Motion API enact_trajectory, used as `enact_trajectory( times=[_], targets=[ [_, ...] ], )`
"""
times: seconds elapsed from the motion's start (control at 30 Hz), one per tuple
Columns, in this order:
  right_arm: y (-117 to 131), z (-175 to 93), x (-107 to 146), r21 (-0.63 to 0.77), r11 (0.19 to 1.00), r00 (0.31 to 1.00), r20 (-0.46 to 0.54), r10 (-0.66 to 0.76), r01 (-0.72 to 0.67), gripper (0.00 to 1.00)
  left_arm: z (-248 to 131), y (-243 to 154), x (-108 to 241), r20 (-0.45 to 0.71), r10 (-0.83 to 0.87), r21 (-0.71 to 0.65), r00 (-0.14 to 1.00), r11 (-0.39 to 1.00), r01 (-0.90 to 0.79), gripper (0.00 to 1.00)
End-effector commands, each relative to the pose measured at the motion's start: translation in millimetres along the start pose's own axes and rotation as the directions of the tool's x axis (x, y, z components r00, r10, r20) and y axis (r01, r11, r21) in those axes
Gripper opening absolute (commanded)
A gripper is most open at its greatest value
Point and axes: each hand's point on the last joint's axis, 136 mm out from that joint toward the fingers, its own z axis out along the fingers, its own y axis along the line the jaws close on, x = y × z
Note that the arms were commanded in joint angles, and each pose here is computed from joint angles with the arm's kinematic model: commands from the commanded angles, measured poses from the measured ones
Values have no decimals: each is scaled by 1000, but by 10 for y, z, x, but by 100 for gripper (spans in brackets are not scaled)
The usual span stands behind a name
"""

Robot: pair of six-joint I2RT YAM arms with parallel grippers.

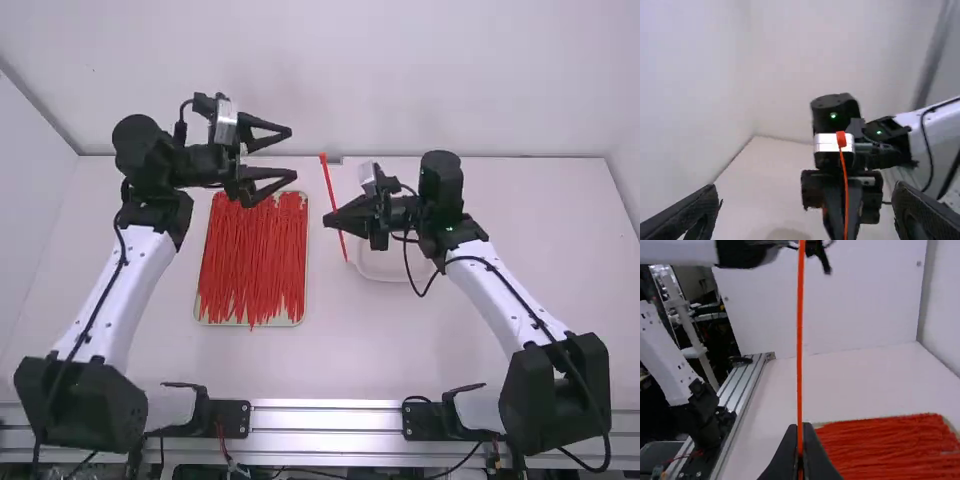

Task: Fasten the cable tie

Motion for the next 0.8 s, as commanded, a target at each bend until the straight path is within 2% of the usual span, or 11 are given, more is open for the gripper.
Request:
enact_trajectory(
  times=[0.0, 0.23, 0.3, 0.4, 0.57, 0.73, 0.77],
  targets=[
    [26, 24, -119, -31, 999, 1000, 13, -24, 24, 0, 19, -177, -26, -42, -40, 134, 998, 990, 45, 90],
    [22, 47, -269, -25, 995, 995, 38, -95, 96, 0, 169, -287, -68, -34, -7, 215, 999, 976, 14, 87],
    [-47, 69, -307, 19, 996, 995, 42, -85, 85, 0, 221, -327, -97, -21, 4, 223, 1000, 975, 1, 87],
    [-107, 122, -341, 62, 995, 995, 47, -86, 83, 0, 272, -296, -151, 11, -2, 197, 1000, 980, -1, 86],
    [-50, 215, -383, 46, 991, 991, 55, -126, 123, 0, 282, -225, -238, 48, -42, 151, 998, 988, 34, 85],
    [-73, 215, -444, 67, 988, 987, 68, -143, 138, 0, 270, -260, -292, 62, -23, 154, 998, 988, 13, 79],
    [-77, 234, -468, 74, 988, 987, 74, -140, 135, 0, 270, -276, -317, 71, -13, 155, 997, 988, 2, 74]
  ],
)
